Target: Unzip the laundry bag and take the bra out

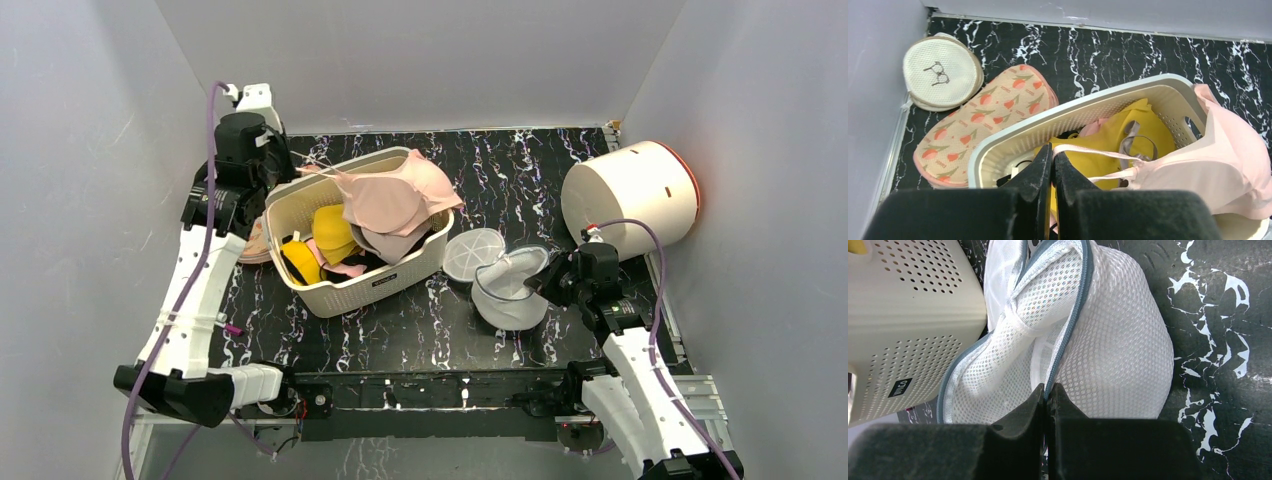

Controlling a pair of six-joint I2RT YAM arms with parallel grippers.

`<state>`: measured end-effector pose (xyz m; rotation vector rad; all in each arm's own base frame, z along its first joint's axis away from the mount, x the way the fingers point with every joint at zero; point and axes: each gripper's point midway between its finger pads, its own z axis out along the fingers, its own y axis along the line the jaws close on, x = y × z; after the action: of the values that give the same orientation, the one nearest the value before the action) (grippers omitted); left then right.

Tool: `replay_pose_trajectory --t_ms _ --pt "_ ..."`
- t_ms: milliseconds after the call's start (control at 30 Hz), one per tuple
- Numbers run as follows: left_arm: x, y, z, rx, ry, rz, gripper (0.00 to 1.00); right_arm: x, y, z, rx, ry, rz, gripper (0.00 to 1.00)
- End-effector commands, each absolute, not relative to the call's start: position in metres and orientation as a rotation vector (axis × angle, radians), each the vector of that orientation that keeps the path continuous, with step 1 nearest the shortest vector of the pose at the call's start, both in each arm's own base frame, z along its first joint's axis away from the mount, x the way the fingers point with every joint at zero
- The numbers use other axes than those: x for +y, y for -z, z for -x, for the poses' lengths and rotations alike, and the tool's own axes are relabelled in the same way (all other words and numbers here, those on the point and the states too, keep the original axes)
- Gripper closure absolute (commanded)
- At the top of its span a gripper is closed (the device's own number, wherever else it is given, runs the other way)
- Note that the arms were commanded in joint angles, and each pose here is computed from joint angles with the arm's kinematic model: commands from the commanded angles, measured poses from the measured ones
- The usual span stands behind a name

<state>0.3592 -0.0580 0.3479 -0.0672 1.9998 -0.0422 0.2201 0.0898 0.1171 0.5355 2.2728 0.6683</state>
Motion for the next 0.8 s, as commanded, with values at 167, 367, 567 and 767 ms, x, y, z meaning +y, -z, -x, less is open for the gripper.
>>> replay_pose_trajectory --t_ms 167,367,567,767 --pt "-0.03 -0.35 -0.321 2.026 0.012 0.231 1.0 0.091 -0.153 -0.243 2.166 -0.678 -0.466 1.0" --pt "-0.016 -0.322 -0.296 2.084 -0.063 0.251 1.0 0.089 -0.158 -0.248 2.156 -0.661 -0.458 1.0" --pt "0.014 -0.296 -0.277 2.138 -0.273 0.264 1.0 0.085 -0.166 -0.256 2.143 -0.625 -0.444 1.0" --pt "0.031 -0.284 -0.258 2.177 -0.388 0.311 1.0 0.085 -0.167 -0.26 2.146 -0.616 -0.436 1.0"
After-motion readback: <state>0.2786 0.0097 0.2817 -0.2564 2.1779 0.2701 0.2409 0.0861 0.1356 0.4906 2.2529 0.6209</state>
